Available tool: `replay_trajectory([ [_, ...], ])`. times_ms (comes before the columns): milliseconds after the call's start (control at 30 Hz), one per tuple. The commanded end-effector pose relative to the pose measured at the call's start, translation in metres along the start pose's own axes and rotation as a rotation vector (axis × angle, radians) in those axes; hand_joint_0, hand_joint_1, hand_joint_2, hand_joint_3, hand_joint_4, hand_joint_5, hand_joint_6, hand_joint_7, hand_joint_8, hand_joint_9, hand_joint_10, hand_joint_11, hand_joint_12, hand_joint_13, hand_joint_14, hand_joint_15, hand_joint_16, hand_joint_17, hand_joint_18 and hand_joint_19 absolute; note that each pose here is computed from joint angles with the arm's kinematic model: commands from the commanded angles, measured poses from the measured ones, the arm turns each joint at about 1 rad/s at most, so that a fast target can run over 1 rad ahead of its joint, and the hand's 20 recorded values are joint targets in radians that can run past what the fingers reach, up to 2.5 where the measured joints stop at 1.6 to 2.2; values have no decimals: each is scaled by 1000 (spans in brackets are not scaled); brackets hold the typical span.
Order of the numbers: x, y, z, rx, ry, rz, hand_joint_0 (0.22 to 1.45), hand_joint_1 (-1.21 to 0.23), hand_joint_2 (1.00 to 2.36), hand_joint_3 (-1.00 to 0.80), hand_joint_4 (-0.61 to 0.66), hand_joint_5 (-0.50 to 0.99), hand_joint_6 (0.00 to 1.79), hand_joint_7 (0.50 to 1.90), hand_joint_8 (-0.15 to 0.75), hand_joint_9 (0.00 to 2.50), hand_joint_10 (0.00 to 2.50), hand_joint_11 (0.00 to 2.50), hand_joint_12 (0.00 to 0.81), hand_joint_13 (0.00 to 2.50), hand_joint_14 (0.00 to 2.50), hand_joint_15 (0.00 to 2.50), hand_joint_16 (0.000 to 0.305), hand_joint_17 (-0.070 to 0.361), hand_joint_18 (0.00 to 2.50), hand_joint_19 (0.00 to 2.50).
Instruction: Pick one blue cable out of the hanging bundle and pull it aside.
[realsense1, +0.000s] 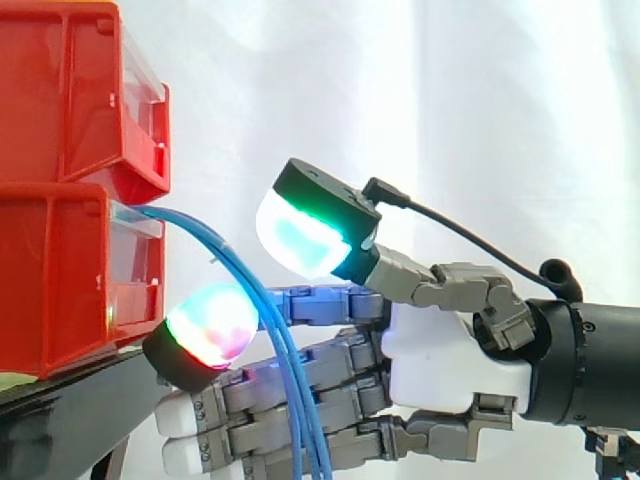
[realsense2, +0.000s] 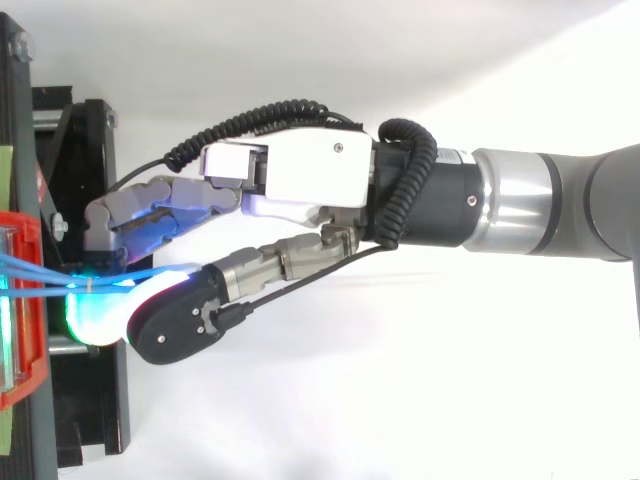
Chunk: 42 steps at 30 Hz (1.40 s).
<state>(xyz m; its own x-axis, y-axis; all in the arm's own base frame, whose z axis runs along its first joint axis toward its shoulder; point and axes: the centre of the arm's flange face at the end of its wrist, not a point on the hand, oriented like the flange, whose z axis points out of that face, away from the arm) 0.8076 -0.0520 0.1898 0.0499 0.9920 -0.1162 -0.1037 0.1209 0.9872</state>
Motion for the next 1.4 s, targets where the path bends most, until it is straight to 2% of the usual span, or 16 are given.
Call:
replay_trajectory([
  [0,-5,3,2,-6,8,1,601,-451,1005,-442,201,-54,587,1133,221,696,6,186,224,505,8,203,30,68,322,274],
  [200,-14,8,4,-3,6,-2,609,-491,1010,-390,201,-57,597,1123,221,695,6,188,225,502,8,199,30,68,321,262],
  [400,-26,12,7,-5,19,-3,605,-522,1013,-356,182,-69,669,1019,223,698,7,199,226,501,8,199,30,67,326,254],
  [467,-28,12,7,1,23,-2,597,-541,1017,-314,193,-82,733,945,223,691,7,217,228,501,10,207,30,68,325,256],
  [500,-29,12,6,7,24,-3,595,-542,1016,-302,175,-85,739,956,222,691,7,224,228,501,10,204,30,68,324,256],
  [600,-29,14,6,18,25,-4,583,-554,1018,-242,145,-104,792,953,225,676,9,256,229,489,9,210,31,69,319,259],
  [633,-29,14,6,27,27,-7,579,-574,1018,-232,149,-117,828,927,227,671,9,272,232,488,9,213,31,69,319,258],
  [667,-29,13,5,31,27,-7,578,-611,1017,-219,158,-133,879,831,231,658,9,291,234,488,10,222,31,70,316,259],
  [767,-26,13,5,37,33,-8,578,-639,1019,-173,157,-138,912,792,234,661,9,300,237,489,9,225,31,70,321,261],
  [900,-29,15,6,33,29,-7,588,-667,1018,-166,117,-139,921,789,237,657,10,311,241,496,9,233,32,72,326,256],
  [1000,-31,24,7,25,30,-8,600,-710,1018,-166,79,-142,930,783,232,653,10,320,238,497,10,235,31,70,330,262],
  [1067,-35,36,4,34,28,-20,607,-735,1018,-160,52,-144,935,789,234,655,10,320,237,500,10,236,31,71,342,254],
  [1167,-40,42,1,49,27,-31,631,-777,1017,-151,-13,-144,950,821,239,666,10,322,240,524,10,246,32,72,380,257],
  [1233,-43,44,0,59,26,-35,654,-804,1017,-154,-46,-148,950,930,234,667,10,328,234,531,10,254,31,70,384,254],
  [1367,-44,49,-4,81,35,-40,679,-824,1016,-166,-76,-150,963,930,234,676,11,330,234,546,11,258,31,70,406,252],
])
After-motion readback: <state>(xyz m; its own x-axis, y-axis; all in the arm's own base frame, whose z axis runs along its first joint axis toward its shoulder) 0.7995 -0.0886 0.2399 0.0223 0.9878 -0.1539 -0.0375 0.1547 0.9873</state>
